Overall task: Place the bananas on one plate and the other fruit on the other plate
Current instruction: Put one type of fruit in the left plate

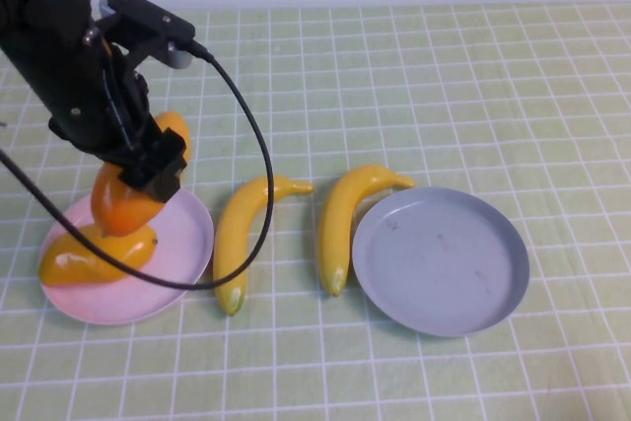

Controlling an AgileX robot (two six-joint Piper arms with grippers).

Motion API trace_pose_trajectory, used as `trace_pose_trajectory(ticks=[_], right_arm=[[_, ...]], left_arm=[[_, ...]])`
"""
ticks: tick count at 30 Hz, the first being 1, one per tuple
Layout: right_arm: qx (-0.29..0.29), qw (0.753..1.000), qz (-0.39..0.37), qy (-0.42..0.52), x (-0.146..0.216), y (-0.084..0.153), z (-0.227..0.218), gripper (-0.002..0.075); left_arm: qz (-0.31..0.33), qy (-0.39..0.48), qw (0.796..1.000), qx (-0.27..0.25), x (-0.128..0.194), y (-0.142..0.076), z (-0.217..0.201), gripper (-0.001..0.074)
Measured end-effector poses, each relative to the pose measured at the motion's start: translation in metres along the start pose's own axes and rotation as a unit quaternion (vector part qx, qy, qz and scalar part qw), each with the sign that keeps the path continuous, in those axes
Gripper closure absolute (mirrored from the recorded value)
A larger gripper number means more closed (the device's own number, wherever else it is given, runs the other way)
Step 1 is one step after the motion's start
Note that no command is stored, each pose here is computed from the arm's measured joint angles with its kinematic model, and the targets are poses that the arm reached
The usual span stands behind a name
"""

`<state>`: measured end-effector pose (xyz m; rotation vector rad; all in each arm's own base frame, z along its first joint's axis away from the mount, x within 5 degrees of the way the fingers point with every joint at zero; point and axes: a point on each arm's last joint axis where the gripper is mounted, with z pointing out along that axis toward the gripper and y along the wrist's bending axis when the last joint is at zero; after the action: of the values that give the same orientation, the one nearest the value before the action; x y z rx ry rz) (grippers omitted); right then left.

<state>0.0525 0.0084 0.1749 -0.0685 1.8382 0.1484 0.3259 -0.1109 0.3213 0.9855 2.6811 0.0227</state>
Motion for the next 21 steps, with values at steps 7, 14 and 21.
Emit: trace_pose_trajectory(ticks=[7,14,21], right_arm=[[0.0,1.0,0.0,0.0,0.0,0.0,0.0,0.0743],[0.0,1.0,0.0,0.0,0.0,0.0,0.0,0.0743],[0.0,1.0,0.0,0.0,0.0,0.0,0.0,0.0743]], left_arm=[[-0.036,0.035,0.997,0.053,0.026,-0.023,0.015,0.0232],[-0.065,0.088,0.992,0.066,0.033,-0.027,0.06,0.0232],[-0.064,0.101,0.992,0.044,0.028,-0.02,0.089,0.0233]])
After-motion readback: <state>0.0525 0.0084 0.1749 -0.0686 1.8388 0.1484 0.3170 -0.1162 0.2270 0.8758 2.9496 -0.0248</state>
